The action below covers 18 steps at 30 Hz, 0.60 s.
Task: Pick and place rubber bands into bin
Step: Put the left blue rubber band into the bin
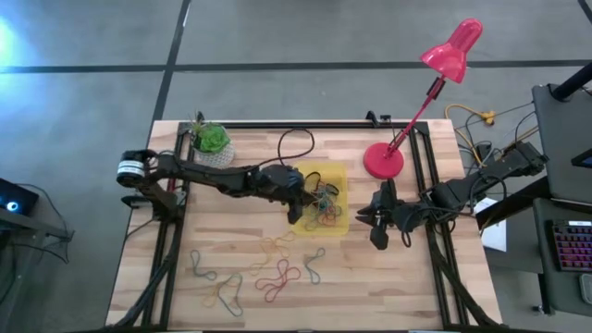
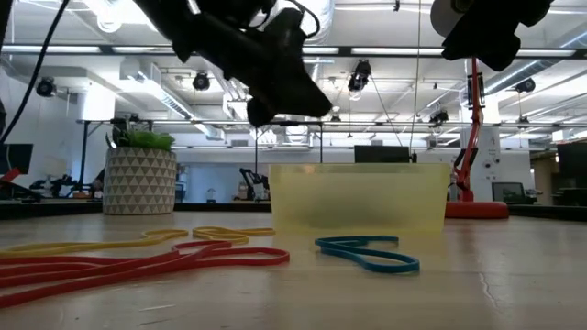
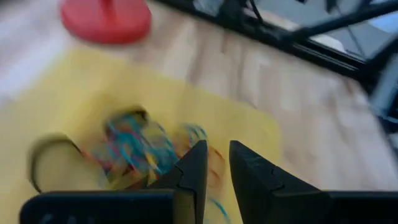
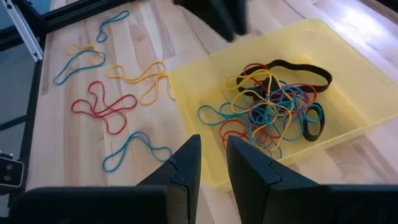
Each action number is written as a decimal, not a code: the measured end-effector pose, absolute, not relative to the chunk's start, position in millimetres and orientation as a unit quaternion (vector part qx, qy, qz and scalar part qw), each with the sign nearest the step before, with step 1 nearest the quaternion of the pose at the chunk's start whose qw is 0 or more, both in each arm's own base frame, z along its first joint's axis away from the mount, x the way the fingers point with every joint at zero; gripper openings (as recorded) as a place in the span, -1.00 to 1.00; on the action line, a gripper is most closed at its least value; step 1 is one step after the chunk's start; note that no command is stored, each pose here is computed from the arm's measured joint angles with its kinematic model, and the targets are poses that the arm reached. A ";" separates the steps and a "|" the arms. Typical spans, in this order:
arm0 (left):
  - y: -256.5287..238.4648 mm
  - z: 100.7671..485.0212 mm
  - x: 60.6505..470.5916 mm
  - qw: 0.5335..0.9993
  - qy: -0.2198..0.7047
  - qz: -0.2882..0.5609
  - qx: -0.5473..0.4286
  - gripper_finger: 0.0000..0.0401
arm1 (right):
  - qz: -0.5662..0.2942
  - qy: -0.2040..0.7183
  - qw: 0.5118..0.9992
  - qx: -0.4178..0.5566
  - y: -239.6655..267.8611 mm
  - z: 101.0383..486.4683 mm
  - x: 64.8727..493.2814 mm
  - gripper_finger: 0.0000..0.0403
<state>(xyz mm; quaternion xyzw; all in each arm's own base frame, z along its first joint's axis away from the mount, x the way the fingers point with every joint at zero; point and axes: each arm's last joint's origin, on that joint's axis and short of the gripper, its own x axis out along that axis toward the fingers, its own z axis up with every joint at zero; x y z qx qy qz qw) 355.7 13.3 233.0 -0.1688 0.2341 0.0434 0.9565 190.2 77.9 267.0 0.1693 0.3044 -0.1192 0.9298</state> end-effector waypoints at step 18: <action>-75.1 282.1 250.0 0.853 0.419 -0.015 -0.310 -0.74 | -0.076 0.337 0.928 0.142 81.6 258.4 191.9 -0.66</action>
